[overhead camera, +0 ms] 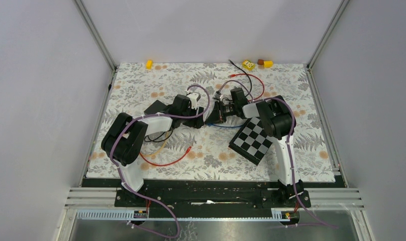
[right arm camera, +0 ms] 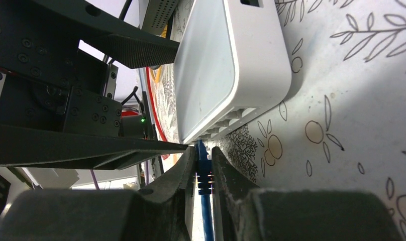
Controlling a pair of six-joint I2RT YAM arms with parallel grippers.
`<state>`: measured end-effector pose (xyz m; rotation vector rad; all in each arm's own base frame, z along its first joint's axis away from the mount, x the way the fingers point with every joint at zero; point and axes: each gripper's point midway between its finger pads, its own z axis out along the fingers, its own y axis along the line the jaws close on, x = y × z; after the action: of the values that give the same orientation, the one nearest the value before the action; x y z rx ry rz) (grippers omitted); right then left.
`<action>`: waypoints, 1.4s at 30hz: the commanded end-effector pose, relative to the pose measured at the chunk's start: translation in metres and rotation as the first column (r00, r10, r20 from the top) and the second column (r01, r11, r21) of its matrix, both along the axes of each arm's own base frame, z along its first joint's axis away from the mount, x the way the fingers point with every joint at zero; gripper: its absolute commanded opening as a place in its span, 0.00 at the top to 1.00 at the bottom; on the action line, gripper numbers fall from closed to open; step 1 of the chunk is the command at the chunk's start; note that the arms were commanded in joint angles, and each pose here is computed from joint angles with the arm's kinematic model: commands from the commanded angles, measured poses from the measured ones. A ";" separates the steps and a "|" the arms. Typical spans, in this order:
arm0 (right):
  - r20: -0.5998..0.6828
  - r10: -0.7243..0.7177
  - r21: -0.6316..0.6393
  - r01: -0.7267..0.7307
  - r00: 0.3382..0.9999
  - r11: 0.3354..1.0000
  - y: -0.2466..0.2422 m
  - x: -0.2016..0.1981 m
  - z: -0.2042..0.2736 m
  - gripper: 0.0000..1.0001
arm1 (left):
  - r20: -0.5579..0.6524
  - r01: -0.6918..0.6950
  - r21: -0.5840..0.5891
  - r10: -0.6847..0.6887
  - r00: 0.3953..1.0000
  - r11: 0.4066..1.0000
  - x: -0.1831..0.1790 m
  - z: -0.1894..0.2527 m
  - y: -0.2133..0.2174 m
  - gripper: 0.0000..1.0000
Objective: Pull the plug from the switch port
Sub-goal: Pull the connector from the switch port.
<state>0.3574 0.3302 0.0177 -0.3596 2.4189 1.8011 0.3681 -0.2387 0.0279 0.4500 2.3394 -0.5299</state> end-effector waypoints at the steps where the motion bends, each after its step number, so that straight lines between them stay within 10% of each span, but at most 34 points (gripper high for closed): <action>1: -0.067 0.074 0.033 -0.072 0.995 0.997 0.008 -0.027 0.007 1.00 | -0.020 -0.119 0.111 0.122 0.992 0.987 0.004 -0.020 0.039 1.00; 27: 0.100 0.018 -0.191 0.001 0.995 0.982 -0.007 -0.015 0.002 1.00 | -0.002 -0.127 0.117 0.128 0.992 0.985 0.006 -0.015 0.042 1.00; 42: 0.054 0.091 -0.108 -0.085 0.994 0.990 -0.008 -0.011 0.006 1.00 | -0.008 -0.121 0.102 0.123 0.992 0.987 0.005 -0.015 0.041 1.00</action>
<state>0.3591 0.3285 0.0208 -0.4501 2.4599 1.5652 0.3668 -0.2381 0.0285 0.4529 2.3407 -0.5305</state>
